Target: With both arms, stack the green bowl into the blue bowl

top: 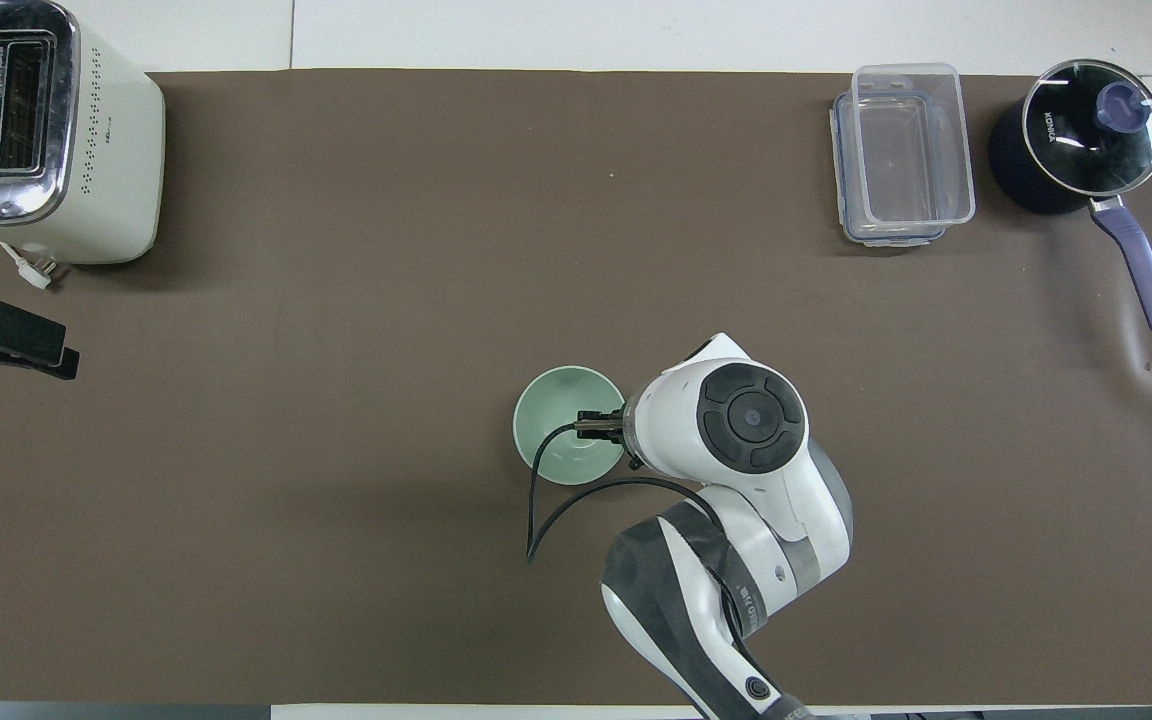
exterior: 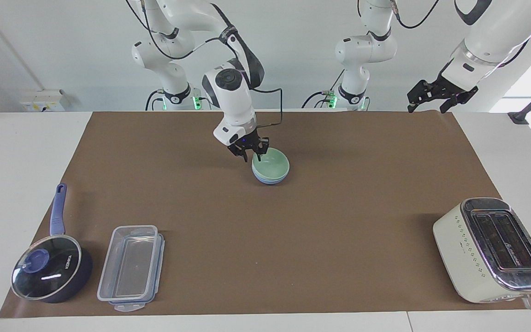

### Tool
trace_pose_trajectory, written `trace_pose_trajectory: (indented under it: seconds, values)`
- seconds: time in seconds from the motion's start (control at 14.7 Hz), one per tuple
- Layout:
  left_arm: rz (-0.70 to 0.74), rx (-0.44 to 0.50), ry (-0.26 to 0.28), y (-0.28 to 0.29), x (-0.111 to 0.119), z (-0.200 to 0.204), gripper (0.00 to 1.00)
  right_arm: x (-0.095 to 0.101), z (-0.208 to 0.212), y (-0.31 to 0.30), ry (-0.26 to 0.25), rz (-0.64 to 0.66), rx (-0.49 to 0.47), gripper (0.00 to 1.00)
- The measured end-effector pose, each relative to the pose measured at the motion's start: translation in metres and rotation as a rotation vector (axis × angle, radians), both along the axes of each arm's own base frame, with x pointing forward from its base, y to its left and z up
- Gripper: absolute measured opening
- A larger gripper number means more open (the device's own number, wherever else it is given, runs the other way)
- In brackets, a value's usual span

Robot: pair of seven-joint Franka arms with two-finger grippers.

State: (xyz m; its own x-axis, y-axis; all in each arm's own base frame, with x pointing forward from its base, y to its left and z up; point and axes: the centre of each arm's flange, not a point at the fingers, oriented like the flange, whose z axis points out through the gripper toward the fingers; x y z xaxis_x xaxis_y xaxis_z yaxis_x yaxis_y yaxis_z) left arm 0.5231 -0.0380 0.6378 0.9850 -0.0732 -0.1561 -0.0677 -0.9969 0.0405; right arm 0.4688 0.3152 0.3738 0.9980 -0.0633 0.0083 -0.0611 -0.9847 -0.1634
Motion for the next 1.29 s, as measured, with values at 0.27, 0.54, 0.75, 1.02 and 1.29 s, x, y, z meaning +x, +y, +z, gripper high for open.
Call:
trace_pose_trajectory:
  seconds: [0.27,0.54,0.75,1.02,1.29]
  values:
    - [-0.006,0.002,0.000,-0.004,0.000,0.000,1.00,0.015,0.037,-0.043,-0.010,-0.020,0.007,0.99]
    - [-0.011,0.002,0.000,-0.006,0.000,0.000,1.00,0.027,0.071,-0.118,0.014,-0.033,-0.003,1.00]
    - [-0.013,0.002,-0.001,-0.007,-0.001,0.000,1.00,0.037,0.081,-0.169,0.011,-0.046,-0.022,1.00]
    - [-0.020,0.002,-0.002,-0.011,-0.001,0.001,1.00,0.048,0.082,-0.224,-0.011,-0.067,-0.096,1.00]
    - [-0.021,0.002,-0.003,-0.011,-0.001,0.002,1.00,0.054,0.082,-0.262,-0.027,-0.076,-0.177,1.00]
